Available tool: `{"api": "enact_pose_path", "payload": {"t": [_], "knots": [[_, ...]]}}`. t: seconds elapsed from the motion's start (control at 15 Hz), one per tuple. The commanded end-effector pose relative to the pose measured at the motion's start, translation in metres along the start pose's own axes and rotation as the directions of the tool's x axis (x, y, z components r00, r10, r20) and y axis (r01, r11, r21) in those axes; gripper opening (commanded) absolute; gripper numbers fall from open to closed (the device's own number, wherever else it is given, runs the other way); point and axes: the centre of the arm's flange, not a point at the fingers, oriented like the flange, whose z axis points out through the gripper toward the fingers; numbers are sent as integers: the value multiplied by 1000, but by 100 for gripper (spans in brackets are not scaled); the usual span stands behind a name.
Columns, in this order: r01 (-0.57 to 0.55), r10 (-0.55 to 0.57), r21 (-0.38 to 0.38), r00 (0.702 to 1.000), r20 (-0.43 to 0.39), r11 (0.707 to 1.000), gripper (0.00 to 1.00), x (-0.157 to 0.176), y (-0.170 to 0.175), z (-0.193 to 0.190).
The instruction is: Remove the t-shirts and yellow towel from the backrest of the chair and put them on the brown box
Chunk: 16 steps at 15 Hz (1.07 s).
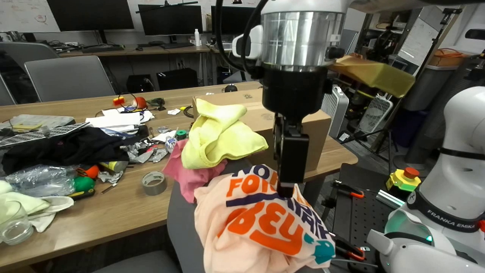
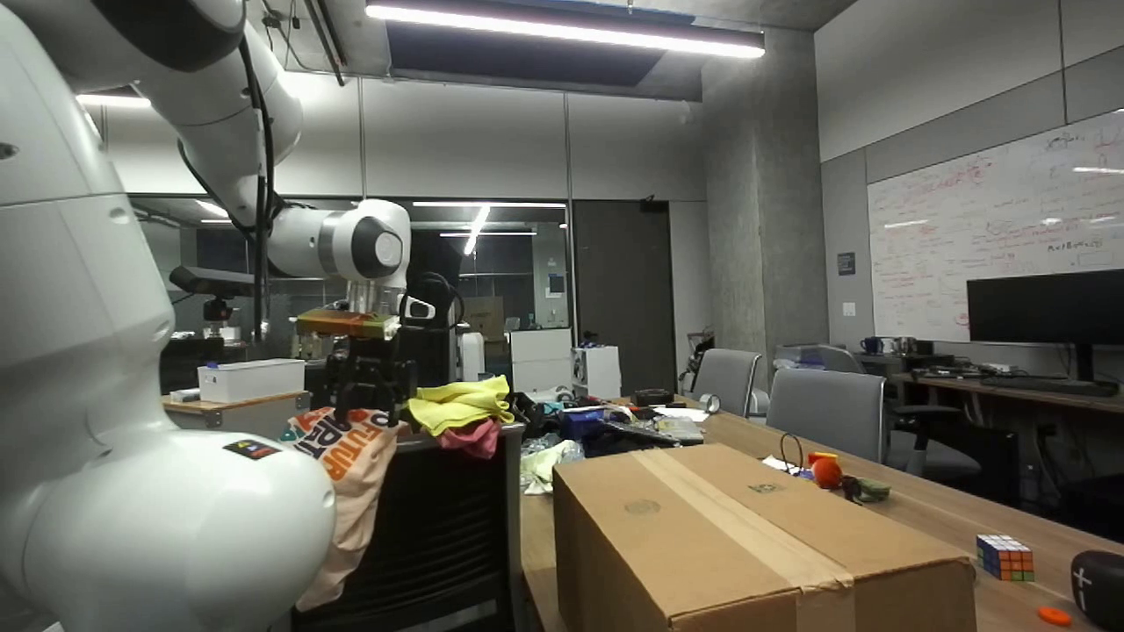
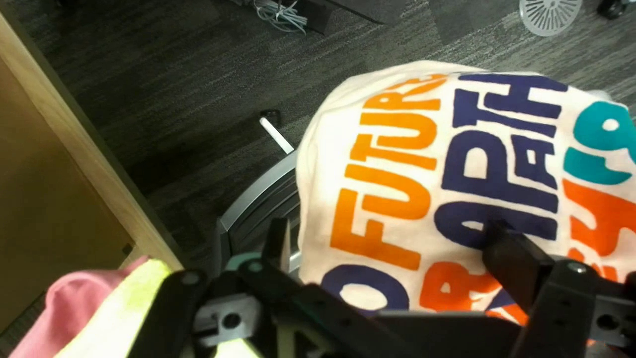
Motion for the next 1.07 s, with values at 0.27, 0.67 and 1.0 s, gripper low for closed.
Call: {"api": "enact_pose_path", "payload": {"t": [0.27,0.67,1.0], "knots": [[7,-7,23,1000,5,1000,100,15,-22,-1],[17,-18,19,999,44,1000,100,26,-37,21],[42,-41,-7,996,83,999,100,33,-45,32]]}}
